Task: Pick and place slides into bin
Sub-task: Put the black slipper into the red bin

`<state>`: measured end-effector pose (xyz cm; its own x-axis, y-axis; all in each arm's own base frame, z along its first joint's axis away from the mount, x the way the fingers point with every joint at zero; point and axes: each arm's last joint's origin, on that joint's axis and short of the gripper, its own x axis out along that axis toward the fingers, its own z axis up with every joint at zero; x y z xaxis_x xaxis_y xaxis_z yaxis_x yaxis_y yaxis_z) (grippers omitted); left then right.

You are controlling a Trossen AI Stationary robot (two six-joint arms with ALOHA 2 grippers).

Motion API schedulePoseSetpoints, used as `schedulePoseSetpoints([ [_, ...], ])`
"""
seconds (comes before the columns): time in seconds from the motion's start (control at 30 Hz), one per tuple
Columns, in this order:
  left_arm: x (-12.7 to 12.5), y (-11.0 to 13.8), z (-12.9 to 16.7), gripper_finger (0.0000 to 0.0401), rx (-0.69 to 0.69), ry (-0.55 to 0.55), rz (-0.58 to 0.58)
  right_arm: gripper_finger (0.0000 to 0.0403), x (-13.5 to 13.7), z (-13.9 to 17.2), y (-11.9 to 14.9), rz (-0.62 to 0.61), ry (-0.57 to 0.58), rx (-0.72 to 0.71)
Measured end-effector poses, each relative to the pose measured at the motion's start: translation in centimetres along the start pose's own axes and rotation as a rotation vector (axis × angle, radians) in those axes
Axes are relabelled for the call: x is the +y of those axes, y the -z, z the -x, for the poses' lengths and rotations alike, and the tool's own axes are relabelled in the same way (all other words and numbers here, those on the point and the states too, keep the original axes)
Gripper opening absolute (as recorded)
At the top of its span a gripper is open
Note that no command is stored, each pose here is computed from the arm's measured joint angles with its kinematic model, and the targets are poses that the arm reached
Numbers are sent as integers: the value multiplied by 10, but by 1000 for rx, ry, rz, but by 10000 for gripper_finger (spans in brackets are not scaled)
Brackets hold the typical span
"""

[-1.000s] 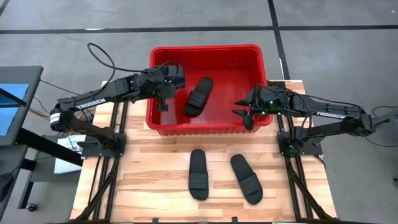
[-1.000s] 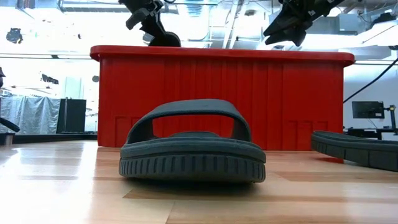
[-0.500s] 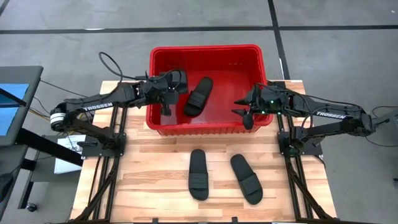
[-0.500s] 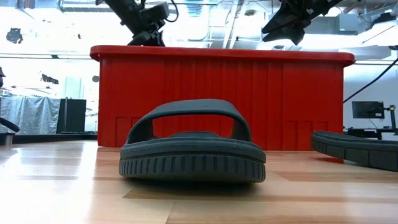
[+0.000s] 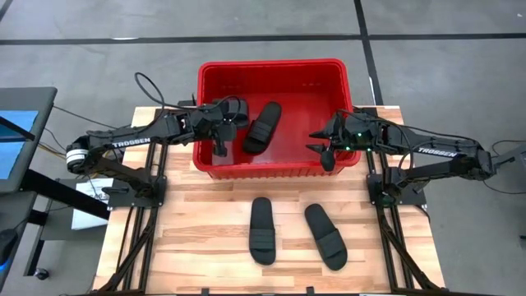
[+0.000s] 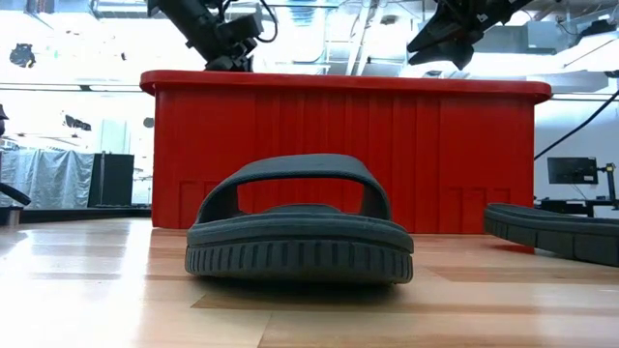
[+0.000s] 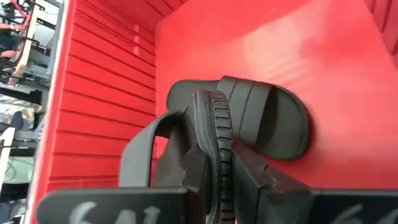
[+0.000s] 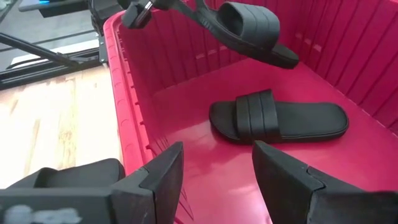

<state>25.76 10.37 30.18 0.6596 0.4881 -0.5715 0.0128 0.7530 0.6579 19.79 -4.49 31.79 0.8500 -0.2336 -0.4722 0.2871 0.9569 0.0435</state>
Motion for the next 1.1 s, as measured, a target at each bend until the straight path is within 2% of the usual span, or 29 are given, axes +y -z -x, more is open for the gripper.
schedulePoseSetpoints([
  [1.1,2,3,-1,28,-1,16,50,182,0,0,0,30,-3,1],
])
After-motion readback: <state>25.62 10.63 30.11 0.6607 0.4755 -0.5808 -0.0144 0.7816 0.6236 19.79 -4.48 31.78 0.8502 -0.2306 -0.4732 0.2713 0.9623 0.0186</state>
